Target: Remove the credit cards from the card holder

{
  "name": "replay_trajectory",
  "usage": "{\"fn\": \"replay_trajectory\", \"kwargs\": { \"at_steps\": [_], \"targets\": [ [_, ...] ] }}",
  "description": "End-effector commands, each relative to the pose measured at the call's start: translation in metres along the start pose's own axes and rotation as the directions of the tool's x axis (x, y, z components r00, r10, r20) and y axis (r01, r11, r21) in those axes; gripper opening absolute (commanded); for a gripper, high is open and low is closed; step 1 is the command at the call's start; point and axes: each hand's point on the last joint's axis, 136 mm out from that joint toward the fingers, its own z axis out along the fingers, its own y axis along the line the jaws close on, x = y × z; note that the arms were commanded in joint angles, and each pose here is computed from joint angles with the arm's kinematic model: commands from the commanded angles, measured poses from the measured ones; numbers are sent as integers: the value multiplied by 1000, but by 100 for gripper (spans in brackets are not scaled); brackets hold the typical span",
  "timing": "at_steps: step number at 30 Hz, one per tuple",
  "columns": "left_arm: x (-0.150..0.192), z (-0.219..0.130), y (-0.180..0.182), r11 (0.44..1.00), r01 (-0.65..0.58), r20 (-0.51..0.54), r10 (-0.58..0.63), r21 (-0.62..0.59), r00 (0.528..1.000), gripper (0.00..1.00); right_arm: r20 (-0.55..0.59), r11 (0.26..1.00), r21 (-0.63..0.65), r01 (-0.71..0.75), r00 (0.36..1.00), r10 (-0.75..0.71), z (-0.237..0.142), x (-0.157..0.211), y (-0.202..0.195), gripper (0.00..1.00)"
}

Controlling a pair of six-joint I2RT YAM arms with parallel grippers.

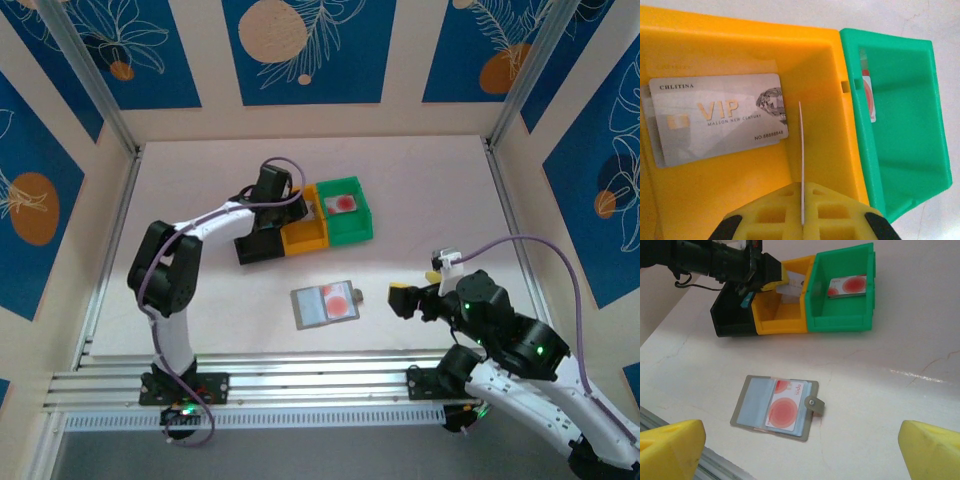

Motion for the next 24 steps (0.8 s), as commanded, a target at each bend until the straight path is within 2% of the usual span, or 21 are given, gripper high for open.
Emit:
{"fn": "replay_trajectory", "kwargs": {
  "at_steps": [1,6,24],
  "targets": [
    [-11,2,0,1000,26,8,-26,-2,1000,0,-9,1000,-31,3,1000,-4,4,0,6,99],
    [-17,4,9,999,28,8,-28,-25,1000,0,-11,999,-35,-3,1000,2,4,0,7,99],
    [-26,21,4,999,53,-10,-53,2,999,0,-11,997,-63,-34,999,34,5,-3,9,99]
  ]
}}
